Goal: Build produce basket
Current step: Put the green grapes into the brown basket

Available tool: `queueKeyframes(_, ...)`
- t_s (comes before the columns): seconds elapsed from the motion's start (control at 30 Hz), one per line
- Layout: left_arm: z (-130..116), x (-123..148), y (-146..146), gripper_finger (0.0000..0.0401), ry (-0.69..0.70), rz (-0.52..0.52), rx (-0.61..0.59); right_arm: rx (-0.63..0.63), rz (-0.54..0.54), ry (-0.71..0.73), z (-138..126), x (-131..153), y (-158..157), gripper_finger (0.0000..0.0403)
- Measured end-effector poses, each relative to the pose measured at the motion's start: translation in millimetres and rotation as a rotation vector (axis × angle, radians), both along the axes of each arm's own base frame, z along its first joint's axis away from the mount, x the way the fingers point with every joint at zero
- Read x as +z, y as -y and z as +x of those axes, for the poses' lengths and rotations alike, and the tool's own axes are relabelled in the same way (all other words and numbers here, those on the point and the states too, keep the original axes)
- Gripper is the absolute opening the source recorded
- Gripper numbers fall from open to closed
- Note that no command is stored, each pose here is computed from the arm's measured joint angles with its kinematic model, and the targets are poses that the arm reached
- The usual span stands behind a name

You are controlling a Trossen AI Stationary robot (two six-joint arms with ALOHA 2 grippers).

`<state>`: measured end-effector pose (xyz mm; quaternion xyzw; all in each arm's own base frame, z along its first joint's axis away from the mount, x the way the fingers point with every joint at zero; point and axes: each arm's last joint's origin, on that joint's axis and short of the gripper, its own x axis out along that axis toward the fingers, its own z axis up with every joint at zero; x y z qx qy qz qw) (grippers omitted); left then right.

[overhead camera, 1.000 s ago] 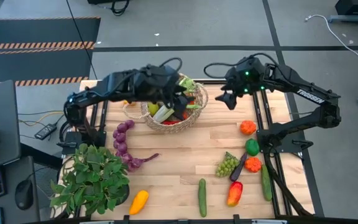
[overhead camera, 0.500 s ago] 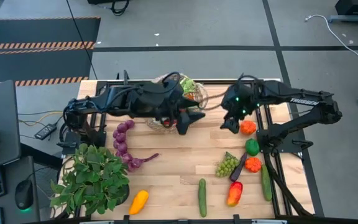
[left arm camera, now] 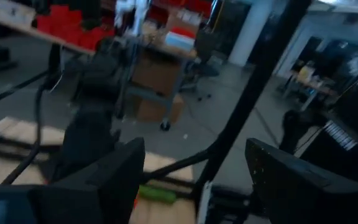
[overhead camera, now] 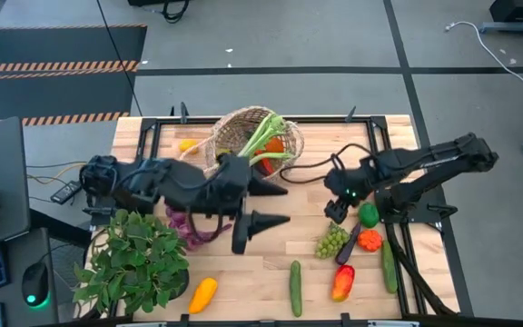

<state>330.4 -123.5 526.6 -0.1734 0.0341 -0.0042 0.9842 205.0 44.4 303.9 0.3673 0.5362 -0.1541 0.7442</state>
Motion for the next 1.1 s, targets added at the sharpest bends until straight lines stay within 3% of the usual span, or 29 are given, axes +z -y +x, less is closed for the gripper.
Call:
queueKeyframes(0.23, 9, -12, 29, 0.0249, 0.112, -0.03, -0.052, -0.09, 0.044, -0.049, -10, -6, -31, 0.027)
queueKeyframes(0.43, 27, -55, 51, 0.0221, 0.104, -0.096, -0.087, -0.124, 0.052, -0.059, -22, -7, -56, 0.027)
queueKeyframes(0.6, 22, -71, 52, 0.0203, 0.06, -0.126, -0.07, -0.122, 0.001, -0.049, -28, -7, -63, 0.027)
queueKeyframes(0.87, 18, -84, 36, 0.0192, 0.048, -0.096, 0.075, 0.047, -0.07, -0.086, -34, -34, -67, 0.027)
queueKeyframes(1.1, 31, -114, 28, 0.0191, 0.088, -0.236, 0.113, 0.185, -0.103, -0.141, -40, -70, -65, 0.027)
